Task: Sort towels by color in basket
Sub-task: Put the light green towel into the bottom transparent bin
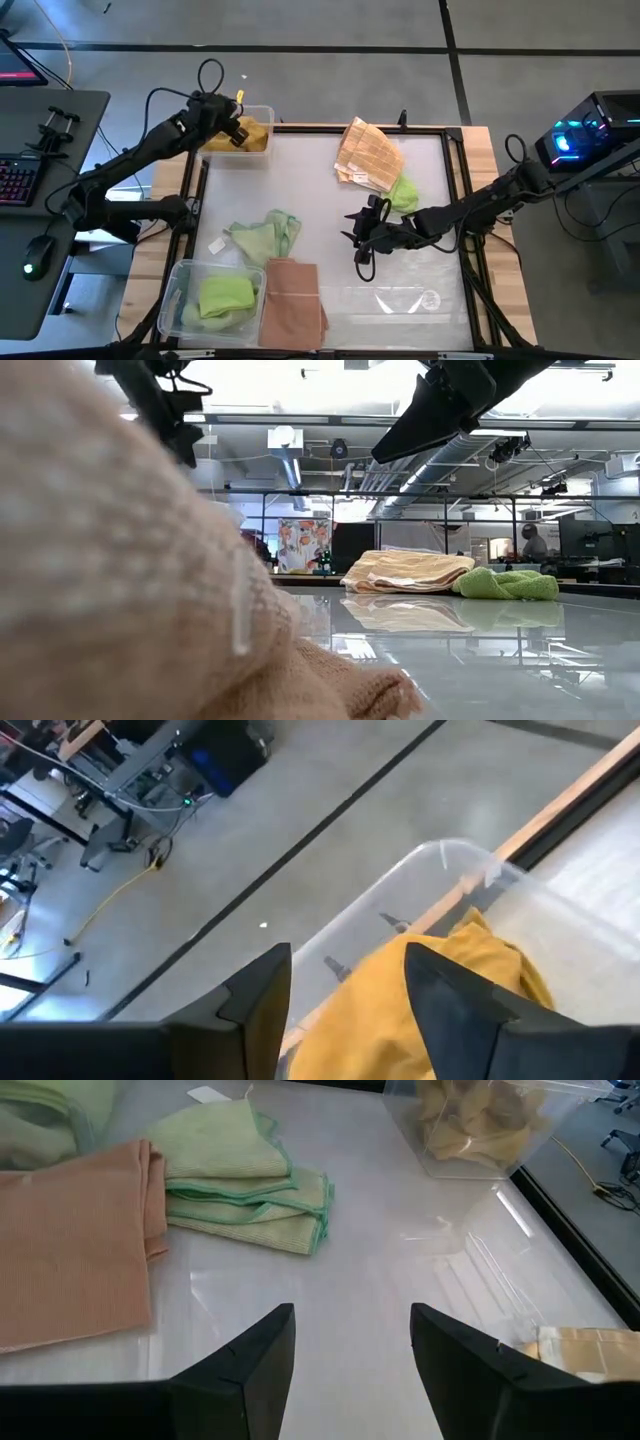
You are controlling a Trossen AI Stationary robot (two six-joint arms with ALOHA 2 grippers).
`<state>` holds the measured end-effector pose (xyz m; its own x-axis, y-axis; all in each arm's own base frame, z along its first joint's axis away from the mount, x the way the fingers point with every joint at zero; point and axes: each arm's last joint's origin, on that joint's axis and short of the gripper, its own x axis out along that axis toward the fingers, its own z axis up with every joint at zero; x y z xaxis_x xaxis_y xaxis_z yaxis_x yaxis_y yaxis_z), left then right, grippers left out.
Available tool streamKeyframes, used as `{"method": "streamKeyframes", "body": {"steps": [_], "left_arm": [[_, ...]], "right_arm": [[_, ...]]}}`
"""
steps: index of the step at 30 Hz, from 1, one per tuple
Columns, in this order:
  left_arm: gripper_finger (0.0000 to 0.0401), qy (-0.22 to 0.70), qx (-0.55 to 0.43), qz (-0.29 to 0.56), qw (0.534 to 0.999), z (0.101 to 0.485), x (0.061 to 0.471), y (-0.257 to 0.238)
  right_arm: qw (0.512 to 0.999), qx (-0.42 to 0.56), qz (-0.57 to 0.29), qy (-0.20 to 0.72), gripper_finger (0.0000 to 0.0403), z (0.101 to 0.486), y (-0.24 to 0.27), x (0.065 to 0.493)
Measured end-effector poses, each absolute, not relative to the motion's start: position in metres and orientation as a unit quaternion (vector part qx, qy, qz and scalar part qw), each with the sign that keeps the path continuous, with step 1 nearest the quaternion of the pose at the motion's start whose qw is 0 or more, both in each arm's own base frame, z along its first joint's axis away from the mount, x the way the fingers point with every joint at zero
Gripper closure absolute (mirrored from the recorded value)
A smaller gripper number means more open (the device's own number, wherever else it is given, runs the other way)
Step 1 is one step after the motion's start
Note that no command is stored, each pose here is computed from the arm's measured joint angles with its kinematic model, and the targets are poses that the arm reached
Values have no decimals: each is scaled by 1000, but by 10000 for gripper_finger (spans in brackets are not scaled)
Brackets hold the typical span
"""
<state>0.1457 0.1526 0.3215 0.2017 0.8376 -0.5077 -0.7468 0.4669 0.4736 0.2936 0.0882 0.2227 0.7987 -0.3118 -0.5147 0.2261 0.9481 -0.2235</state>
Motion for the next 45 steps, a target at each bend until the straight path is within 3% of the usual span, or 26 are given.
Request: {"method": "streamKeyframes", "body": {"steps": [7,11,16,20,28,33,38,45], "left_arm": [[212,347,48,513,784,341,145,145],[212,318,25,448,835,344,149,135],[213,204,23,312,928,340,169,110],[213,149,59,235,959,321,183,85],[213,116,133,139,974,300,199,44],[213,126,154,136,970,298,202,26],[213,164,165,141,962,291,200,14],[213,177,192,117,958,288,200,-2]], "right_arm": [[946,-67,-145,281,210,223,88,294],[943,-72,-148,288,210,222,88,293],[881,-142,-280,354,210,207,78,271],[832,-88,-348,423,210,197,55,254],[792,-9,-332,512,210,181,-4,257],[758,65,-308,572,210,177,-39,248],[715,128,-311,613,210,173,-41,235],[755,174,-232,589,222,132,-30,224]]}}
